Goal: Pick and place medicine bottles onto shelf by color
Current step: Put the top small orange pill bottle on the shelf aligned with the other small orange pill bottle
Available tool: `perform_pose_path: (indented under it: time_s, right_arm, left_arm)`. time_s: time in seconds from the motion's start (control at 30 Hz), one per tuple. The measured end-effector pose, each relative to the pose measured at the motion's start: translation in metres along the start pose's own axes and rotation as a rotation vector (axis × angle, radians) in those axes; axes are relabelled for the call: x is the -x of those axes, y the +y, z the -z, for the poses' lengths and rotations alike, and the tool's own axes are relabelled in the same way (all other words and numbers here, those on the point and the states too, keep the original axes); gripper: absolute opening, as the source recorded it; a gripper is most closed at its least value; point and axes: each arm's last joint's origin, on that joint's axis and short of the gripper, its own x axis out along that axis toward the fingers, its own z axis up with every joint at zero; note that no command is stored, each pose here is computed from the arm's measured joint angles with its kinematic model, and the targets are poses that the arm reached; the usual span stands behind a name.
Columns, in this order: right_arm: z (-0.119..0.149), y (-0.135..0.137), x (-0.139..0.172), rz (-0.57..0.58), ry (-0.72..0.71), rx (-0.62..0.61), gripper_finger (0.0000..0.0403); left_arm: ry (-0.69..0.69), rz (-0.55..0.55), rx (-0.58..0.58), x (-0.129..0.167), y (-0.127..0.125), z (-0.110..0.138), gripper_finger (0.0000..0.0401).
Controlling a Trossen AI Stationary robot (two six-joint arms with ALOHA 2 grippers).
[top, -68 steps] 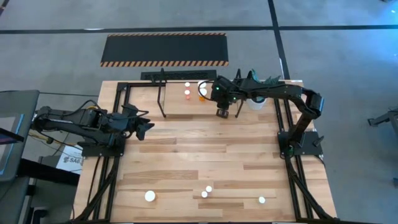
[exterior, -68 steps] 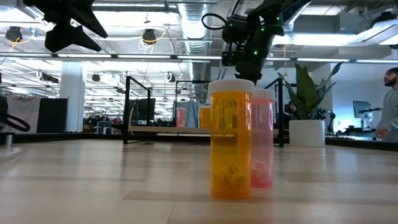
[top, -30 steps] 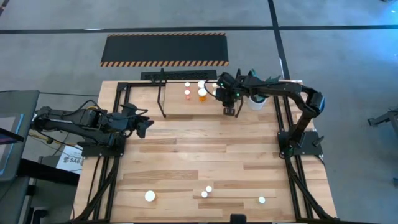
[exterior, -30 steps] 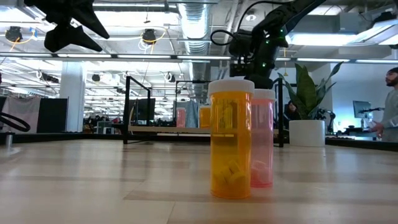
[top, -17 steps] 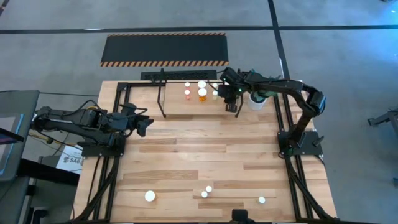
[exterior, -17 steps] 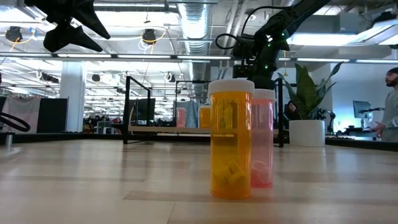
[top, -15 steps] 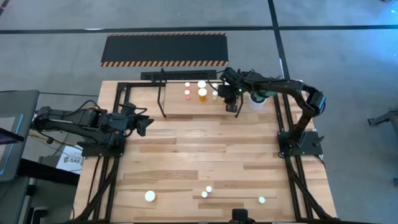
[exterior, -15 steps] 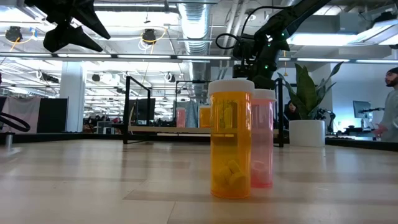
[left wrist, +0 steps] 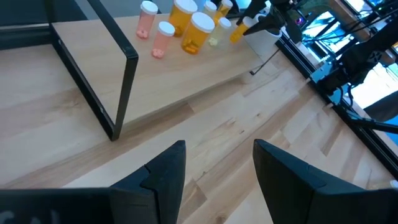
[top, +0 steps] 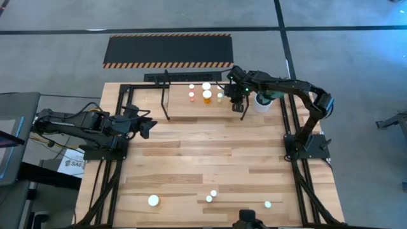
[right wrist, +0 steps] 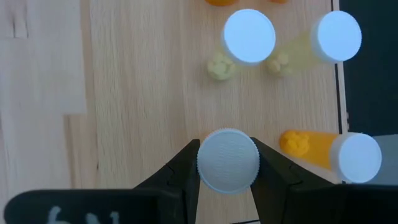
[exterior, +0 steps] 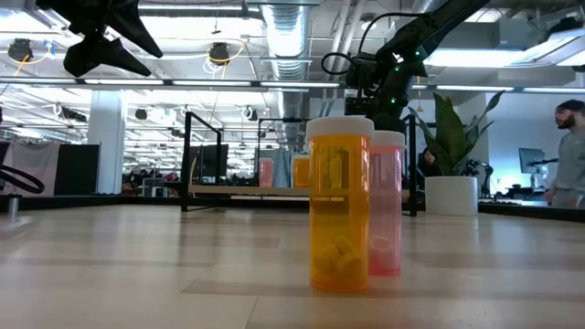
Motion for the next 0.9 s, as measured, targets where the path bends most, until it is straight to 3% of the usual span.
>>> perform_pose_path:
  time_s: [0.9]
  right_arm:
    - [-0.0003,0.0011,-0.0002,-0.015,-0.008,0.064,0.0132]
  left_arm:
    - [0.001,0.001,-0.004,0.0,0.0,0.0,0.0174]
